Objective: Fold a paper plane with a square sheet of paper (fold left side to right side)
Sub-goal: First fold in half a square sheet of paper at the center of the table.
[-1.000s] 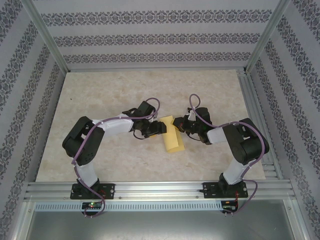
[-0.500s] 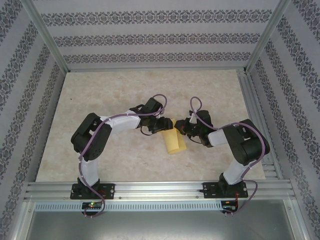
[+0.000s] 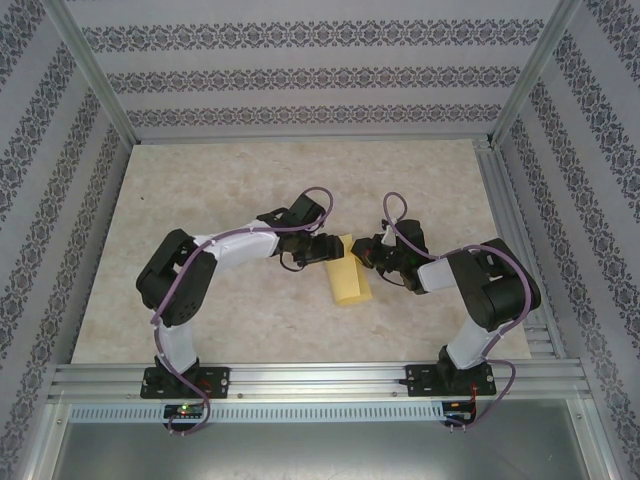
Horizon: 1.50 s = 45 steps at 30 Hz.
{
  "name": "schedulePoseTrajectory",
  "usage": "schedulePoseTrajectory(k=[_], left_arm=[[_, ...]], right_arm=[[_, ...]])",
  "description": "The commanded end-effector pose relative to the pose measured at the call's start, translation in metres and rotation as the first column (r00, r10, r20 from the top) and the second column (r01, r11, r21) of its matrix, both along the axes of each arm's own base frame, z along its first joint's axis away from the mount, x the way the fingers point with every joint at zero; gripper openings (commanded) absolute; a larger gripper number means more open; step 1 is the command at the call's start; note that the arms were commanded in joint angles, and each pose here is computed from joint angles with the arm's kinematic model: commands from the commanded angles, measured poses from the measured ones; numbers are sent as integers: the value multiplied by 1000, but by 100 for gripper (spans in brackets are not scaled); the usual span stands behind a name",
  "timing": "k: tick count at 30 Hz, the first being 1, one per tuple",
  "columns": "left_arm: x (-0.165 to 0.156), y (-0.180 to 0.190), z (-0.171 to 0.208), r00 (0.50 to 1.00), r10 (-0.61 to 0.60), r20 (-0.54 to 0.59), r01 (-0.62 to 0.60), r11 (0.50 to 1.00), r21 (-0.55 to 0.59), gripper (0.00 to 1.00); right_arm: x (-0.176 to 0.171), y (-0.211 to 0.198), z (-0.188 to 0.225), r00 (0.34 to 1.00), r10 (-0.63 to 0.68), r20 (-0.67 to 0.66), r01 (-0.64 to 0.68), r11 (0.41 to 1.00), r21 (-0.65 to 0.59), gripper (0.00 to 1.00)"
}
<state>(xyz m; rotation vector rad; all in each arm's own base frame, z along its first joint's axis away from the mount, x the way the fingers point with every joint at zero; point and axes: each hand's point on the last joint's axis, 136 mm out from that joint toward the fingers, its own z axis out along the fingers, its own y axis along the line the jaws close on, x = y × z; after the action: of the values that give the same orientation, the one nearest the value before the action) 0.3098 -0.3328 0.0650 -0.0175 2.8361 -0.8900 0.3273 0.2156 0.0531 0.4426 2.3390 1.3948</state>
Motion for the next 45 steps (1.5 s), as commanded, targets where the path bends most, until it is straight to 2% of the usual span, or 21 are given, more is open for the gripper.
schedulePoseTrajectory(k=[1,4,8,19,33,42,45], left_arm=[[-11,-9,-8,999,-9,-40,6,998,-59,69],[-11,-21,-11,998,6,-61,-14,991,-130,71],[-10,-26,-9,998,11,-60,-19,990,-142,71],[-18,-28,-32,996,5,-88,-12,997,-80,65],[-16,-26,-37,997,7,-72,-11,999,-53,62],[-14,-22,-39,998,9,-62,-10,1000,-19,60],[-14,-22,-39,998,5,-65,-6,1000,-14,60]], right_arm=[[5,-3,7,999,-16,47,16,1000,-6,0],[5,-4,6,999,-19,45,19,1000,-6,0],[4,-4,6,999,-19,42,19,1000,-6,0],[5,-6,5,999,-24,43,25,1000,-9,3],[6,-21,14,997,-44,57,48,997,-60,29],[3,-44,24,996,-45,72,58,980,-189,48],[-1,-57,27,996,-46,80,66,961,-270,56]])
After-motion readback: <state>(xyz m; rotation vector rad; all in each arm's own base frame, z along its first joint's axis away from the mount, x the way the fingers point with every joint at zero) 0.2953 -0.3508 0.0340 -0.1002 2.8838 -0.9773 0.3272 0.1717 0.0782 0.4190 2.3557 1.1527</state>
